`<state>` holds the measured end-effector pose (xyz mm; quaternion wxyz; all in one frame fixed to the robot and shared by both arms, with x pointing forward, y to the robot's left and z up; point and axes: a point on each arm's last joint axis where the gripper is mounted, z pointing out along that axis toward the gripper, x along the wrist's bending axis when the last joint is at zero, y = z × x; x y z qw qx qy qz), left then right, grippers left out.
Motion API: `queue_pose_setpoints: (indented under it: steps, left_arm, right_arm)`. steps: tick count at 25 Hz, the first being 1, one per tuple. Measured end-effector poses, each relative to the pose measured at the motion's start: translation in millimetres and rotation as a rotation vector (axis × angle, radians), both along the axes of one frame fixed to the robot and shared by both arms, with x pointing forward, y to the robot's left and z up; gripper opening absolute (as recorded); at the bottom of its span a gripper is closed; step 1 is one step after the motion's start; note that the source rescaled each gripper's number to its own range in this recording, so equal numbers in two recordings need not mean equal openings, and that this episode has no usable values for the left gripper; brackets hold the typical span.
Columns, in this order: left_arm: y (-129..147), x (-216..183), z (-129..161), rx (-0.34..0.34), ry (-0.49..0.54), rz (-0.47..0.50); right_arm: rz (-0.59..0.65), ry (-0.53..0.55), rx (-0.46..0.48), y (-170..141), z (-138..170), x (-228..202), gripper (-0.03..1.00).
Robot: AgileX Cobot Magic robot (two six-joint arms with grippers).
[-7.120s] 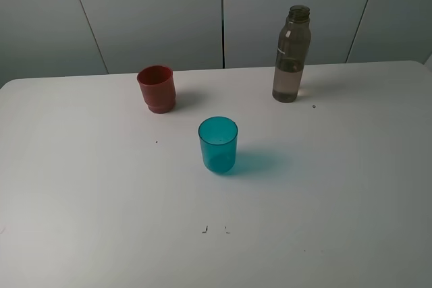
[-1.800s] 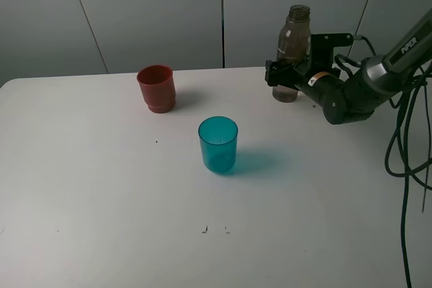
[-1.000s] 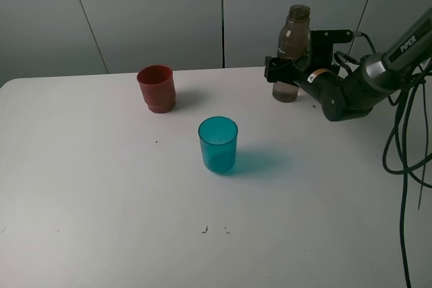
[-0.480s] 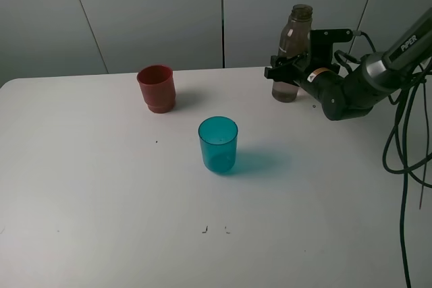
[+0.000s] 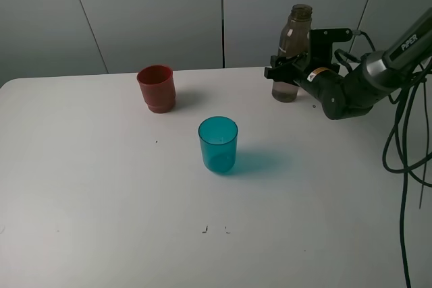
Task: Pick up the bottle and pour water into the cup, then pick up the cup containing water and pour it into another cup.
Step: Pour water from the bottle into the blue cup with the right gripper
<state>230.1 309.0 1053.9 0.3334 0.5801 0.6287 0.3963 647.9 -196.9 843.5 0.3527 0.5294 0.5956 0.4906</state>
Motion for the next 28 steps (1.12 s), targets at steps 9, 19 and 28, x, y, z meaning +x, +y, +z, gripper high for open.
queue_pose_setpoints:
  steps: [9,19,28]
  left_arm:
    - [0,0,0,0.000,0.000,0.000]
    - [0,0,0,0.000,0.000,0.000]
    - [0,0,0,0.000,0.000,0.000]
  right_arm:
    - [0.083,0.037,-0.088,3,18,-6,0.01]
    - [0.144,0.024,-0.185,-3,42,-41,0.01]
    - [0.279,-0.012,-0.267,2,53,-59,0.01]
